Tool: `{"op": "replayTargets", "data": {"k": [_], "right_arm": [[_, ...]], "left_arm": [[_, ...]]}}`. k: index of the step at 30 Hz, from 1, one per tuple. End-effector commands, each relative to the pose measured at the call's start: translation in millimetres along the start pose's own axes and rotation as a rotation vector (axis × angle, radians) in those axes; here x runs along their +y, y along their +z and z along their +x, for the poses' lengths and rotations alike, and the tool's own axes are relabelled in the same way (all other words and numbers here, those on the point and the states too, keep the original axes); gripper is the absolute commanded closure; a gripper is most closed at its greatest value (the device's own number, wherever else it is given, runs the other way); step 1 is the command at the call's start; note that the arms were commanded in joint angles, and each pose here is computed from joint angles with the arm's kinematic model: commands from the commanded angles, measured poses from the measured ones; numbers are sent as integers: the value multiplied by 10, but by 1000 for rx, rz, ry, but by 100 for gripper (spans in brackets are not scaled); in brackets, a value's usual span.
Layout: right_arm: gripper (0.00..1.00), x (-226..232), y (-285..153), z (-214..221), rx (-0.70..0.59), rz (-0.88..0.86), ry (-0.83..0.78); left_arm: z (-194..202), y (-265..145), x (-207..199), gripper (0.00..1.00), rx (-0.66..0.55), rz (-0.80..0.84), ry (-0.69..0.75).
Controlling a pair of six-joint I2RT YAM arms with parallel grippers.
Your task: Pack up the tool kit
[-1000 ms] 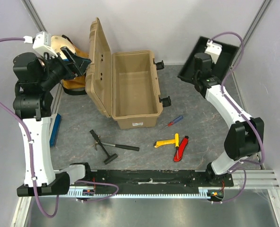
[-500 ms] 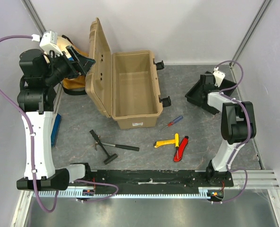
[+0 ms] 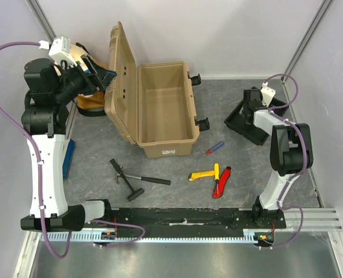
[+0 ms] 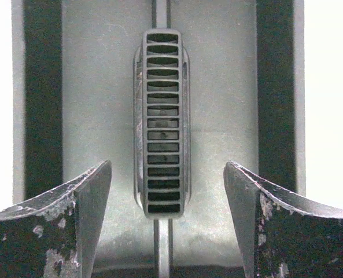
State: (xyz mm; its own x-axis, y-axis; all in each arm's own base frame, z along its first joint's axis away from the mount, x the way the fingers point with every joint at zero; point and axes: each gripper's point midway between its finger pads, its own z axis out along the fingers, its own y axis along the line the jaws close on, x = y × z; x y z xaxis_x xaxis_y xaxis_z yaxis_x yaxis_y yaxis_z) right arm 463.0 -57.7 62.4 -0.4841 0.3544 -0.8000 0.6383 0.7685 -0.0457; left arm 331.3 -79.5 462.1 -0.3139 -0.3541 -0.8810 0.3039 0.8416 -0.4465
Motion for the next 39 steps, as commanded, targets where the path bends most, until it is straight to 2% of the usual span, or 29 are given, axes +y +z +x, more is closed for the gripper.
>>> {"op": "replayTargets", "data": {"k": [1,4,9,11,14,16,20,23,24,28,30,34,39], "right_arm": [[14,130,-554,-676,-103,-96,50],[13,456,-1005,-783,-119,-278,-37],[13,1050,-2172,-686,-199,-659,-226],[14,1210,-2737,-626,-246,-871,-278],[14,1286,-3589,-529,-312,-1189,-294],[16,1286,-4021,-409,-328,-1331,-305],[18,1256,-4646,-150,-342,-1479,-327],[21,1366,-4822,305,-275,-1522,-484],[23,1425,-4812,464,-274,-1485,-544],[25,1531,-4762,1126,-434,-1253,-758],[25,1622,-4806,1372,-439,-1240,-772],[26,1802,-5024,1922,-359,-1321,-790],[27,1993,-5243,2602,-330,-1359,-905]], "left_arm": [[-32,31,-16,21,-9,8,0],[-4,57,103,21,-12,-51,-18],[37,102,271,21,-7,-128,-41],[35,117,305,21,-7,-143,-43],[47,150,348,21,-2,-157,-47],[51,169,380,21,0,-168,-51],[67,178,438,21,-1,-196,-58],[74,162,460,21,-7,-211,-64],[81,158,483,21,-9,-223,-69],[141,117,501,21,-7,-238,-95],[201,81,520,21,-1,-248,-103],[390,-55,656,22,5,-319,-99],[522,-283,668,22,2,-355,-97]]}}
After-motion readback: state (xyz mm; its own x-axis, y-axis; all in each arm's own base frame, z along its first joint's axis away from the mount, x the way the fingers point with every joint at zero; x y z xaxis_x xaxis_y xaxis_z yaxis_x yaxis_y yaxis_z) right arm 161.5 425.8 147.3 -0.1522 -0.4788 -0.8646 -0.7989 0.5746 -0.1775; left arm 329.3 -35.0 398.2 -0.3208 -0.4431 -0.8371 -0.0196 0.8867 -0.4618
